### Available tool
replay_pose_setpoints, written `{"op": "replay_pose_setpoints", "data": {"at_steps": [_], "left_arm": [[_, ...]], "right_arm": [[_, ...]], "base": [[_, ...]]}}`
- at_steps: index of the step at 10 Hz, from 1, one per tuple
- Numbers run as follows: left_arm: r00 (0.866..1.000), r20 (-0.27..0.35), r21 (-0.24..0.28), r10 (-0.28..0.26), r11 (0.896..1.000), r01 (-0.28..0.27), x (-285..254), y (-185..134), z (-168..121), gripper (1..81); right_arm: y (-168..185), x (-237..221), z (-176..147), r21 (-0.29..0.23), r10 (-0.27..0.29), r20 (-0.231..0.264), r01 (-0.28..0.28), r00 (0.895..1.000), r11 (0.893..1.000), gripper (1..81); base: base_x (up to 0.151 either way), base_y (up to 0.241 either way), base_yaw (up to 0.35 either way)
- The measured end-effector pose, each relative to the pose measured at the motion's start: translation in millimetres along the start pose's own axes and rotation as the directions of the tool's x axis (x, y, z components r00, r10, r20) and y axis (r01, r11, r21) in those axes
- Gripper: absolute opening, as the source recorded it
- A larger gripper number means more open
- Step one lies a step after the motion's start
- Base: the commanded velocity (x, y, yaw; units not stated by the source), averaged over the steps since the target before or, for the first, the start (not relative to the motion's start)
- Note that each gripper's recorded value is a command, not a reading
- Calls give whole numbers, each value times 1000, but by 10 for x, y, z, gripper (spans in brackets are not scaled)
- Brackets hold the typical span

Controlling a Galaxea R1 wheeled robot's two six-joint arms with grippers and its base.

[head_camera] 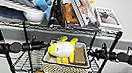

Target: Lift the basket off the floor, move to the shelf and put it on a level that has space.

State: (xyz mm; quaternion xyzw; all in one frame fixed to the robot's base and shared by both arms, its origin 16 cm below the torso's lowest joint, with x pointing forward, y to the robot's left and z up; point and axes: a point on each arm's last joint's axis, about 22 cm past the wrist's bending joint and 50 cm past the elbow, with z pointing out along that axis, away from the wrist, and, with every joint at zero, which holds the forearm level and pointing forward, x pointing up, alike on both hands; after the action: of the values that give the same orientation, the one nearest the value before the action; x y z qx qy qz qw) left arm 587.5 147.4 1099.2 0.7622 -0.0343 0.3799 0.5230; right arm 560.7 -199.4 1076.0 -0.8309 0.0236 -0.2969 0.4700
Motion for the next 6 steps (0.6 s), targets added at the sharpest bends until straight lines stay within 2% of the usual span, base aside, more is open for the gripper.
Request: {"op": "replay_pose_setpoints", "data": {"at_steps": [3, 6], "left_arm": [[1000, 4, 46, 6, 999, -6, 159, -275, 263, 10], [1000, 3, 121, 19, 993, -19, 398, -627, 421, 10]], "right_arm": [[239, 310, 272, -58, -21, -35, 18, 999, 998, 10], [391, 500, 613, -96, -23, -57, 17, 998, 995, 10]], "base": [[0, 0, 0], [0, 0, 0]]}}
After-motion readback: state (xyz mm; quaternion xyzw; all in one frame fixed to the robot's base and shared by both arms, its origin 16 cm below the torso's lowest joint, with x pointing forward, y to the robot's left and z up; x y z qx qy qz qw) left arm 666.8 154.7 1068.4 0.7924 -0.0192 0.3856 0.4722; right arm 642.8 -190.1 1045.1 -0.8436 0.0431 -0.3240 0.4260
